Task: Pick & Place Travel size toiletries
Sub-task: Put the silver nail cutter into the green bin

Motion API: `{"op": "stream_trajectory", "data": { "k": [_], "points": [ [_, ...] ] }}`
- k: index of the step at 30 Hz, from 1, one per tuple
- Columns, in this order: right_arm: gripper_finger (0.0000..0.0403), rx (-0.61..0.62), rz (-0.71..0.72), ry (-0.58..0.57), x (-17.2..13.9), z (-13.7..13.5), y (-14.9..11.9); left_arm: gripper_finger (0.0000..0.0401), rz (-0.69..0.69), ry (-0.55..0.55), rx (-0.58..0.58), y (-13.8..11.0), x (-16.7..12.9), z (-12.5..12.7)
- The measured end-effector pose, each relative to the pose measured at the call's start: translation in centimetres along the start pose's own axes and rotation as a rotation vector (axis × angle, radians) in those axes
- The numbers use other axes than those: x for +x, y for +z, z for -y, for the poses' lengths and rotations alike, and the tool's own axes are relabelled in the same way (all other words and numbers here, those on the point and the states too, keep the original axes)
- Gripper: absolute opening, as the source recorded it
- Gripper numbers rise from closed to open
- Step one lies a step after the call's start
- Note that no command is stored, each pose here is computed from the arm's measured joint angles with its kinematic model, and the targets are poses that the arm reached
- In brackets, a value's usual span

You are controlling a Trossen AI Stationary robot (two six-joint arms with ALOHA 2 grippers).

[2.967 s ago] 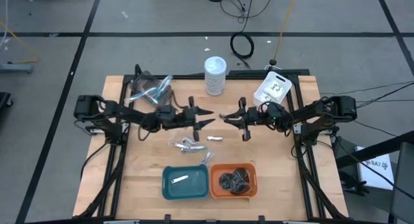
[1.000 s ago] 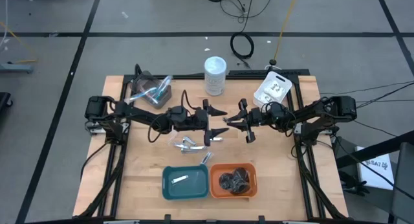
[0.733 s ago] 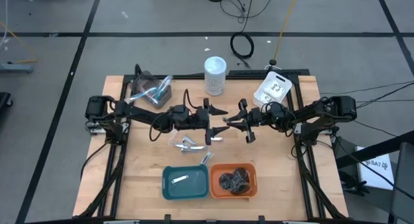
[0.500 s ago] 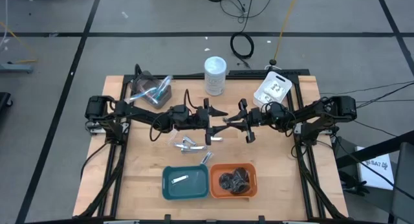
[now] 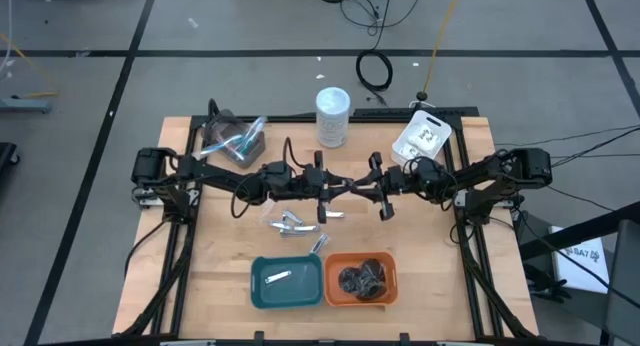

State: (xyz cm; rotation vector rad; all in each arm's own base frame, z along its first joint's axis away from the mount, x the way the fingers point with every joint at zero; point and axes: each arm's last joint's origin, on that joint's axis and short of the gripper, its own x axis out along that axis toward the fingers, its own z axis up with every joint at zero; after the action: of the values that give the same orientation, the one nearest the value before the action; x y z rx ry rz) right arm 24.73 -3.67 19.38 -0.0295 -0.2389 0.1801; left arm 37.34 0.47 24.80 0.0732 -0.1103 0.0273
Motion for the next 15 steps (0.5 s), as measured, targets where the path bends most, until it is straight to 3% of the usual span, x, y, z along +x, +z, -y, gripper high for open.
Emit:
{"op": "stream_trajectory", "data": {
  "k": [9,15],
  "points": [
    [0.0189,0.128,-0.065,-0.048,-0.1,0.5,-0.7,0.0029,0.006,0.007,0.016,1.3,-0.5,-0.1],
    [0.0251,0.175,-0.132,-0.060,-0.6,1.1,-0.8,0.0029,-0.171,0.089,0.032,3.7,-2.8,0.1]
  ]
}}
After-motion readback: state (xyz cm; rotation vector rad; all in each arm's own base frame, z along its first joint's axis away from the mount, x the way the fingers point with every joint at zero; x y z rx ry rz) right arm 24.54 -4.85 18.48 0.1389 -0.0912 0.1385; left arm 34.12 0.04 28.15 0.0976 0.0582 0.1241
